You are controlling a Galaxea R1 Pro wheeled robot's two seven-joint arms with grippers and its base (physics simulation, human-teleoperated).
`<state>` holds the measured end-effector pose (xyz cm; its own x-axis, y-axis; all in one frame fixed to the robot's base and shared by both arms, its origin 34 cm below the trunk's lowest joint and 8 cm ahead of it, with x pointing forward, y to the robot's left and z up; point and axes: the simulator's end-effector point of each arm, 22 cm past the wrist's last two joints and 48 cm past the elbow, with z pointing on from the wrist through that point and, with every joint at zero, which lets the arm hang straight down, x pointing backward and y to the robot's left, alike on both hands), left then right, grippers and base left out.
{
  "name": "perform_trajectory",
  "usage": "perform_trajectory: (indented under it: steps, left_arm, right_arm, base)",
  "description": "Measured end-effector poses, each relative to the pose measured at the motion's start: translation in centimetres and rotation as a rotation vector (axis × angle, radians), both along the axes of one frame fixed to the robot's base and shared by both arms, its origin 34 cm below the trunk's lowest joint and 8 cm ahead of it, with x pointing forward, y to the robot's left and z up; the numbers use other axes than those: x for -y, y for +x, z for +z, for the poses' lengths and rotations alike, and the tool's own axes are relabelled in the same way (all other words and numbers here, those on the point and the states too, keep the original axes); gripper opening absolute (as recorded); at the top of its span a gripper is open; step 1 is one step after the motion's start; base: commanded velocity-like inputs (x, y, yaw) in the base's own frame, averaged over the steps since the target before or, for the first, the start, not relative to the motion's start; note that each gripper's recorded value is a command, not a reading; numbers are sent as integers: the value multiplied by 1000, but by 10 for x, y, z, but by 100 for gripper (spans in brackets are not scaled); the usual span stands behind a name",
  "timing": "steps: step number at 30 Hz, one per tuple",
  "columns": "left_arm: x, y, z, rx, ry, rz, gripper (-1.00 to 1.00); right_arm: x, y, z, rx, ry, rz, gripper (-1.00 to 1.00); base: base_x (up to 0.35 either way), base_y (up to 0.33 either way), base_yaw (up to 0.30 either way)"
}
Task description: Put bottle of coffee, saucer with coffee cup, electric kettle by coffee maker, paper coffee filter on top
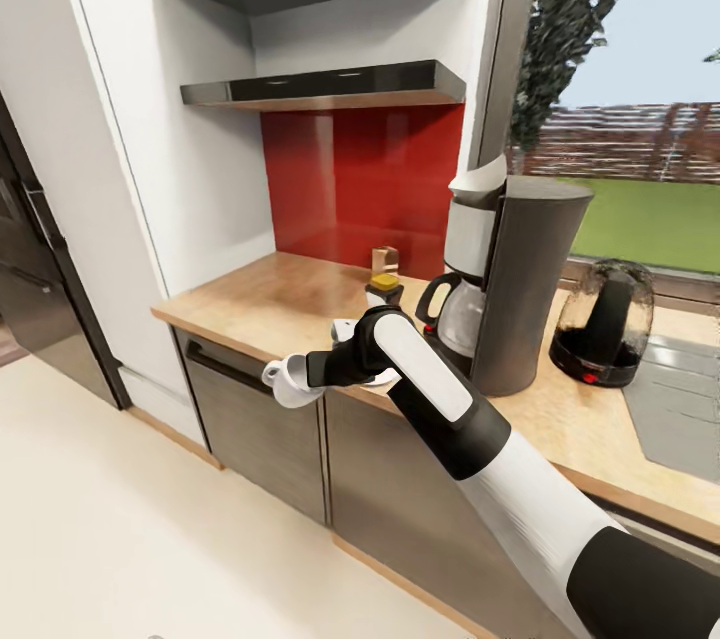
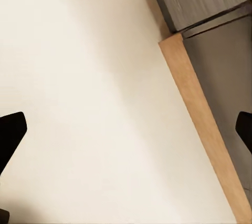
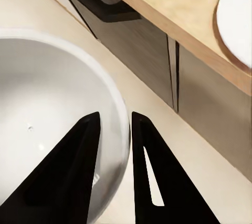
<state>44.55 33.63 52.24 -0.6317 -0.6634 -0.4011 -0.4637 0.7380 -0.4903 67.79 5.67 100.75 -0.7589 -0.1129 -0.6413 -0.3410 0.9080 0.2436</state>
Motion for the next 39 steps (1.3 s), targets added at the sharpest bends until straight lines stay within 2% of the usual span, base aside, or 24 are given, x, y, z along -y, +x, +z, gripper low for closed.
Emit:
perform_trajectory:
  steps: [12,27,31,39]
  left_arm:
    - [0,0,0,0,0,0,100]
    - [0,1,1,3,0,0,100]
    - [0,1,2,5,0,0,100]
    - [0,2,2,6,0,0,100]
  right_arm:
    - [0,-1,0,-2,2,2,-100]
    - [0,-1,2,2,2,1,-100]
    - [0,-1,3,4,2,1,-100]
    - [0,-1,3,5,1,0,-100]
  base:
    - [111,283,-31]
    - [27,69,-248]
    - [0,222,-220]
    - [0,299,-38]
